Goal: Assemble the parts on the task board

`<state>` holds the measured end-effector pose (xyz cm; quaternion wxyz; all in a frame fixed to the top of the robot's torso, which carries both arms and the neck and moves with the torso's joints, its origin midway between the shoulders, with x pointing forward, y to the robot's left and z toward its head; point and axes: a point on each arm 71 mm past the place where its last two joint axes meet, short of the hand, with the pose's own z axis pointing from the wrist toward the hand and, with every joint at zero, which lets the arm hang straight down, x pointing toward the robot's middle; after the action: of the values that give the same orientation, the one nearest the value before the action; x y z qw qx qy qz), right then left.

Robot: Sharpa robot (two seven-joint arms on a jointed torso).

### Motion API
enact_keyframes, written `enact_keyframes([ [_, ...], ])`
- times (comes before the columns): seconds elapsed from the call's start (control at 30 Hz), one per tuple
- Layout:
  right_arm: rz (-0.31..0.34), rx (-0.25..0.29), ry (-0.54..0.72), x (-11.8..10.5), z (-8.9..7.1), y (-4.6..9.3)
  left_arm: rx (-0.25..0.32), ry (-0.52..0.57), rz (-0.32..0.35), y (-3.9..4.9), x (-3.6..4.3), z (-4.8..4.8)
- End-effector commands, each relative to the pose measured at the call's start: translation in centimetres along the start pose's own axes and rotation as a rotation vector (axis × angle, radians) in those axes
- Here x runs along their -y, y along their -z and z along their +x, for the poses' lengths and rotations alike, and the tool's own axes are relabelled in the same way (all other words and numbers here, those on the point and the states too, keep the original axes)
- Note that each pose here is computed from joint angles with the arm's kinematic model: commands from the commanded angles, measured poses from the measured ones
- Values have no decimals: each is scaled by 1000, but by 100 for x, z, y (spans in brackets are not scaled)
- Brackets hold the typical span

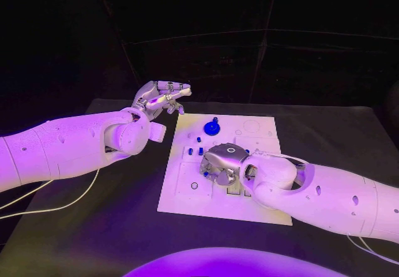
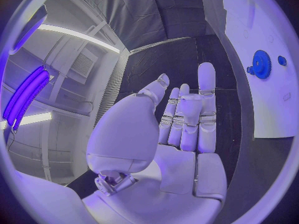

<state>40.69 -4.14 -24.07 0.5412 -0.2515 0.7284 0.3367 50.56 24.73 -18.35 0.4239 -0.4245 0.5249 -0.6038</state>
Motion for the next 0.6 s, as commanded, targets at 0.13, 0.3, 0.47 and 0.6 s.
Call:
enact_keyframes([
  [0.13, 10, -7, 16, 5, 42, 19, -10, 9, 5, -1, 15, 8],
  [0.3, 11, 14, 11, 19, 36, 31, -17, 13, -3, 1, 10, 15],
  [0.47, 7, 60, 1, 28, 4, 60, -18, 14, -7, 0, 7, 10],
  [0.6, 1, 113, -14, 42, -37, 116, -17, 13, -8, 0, 6, 0],
])
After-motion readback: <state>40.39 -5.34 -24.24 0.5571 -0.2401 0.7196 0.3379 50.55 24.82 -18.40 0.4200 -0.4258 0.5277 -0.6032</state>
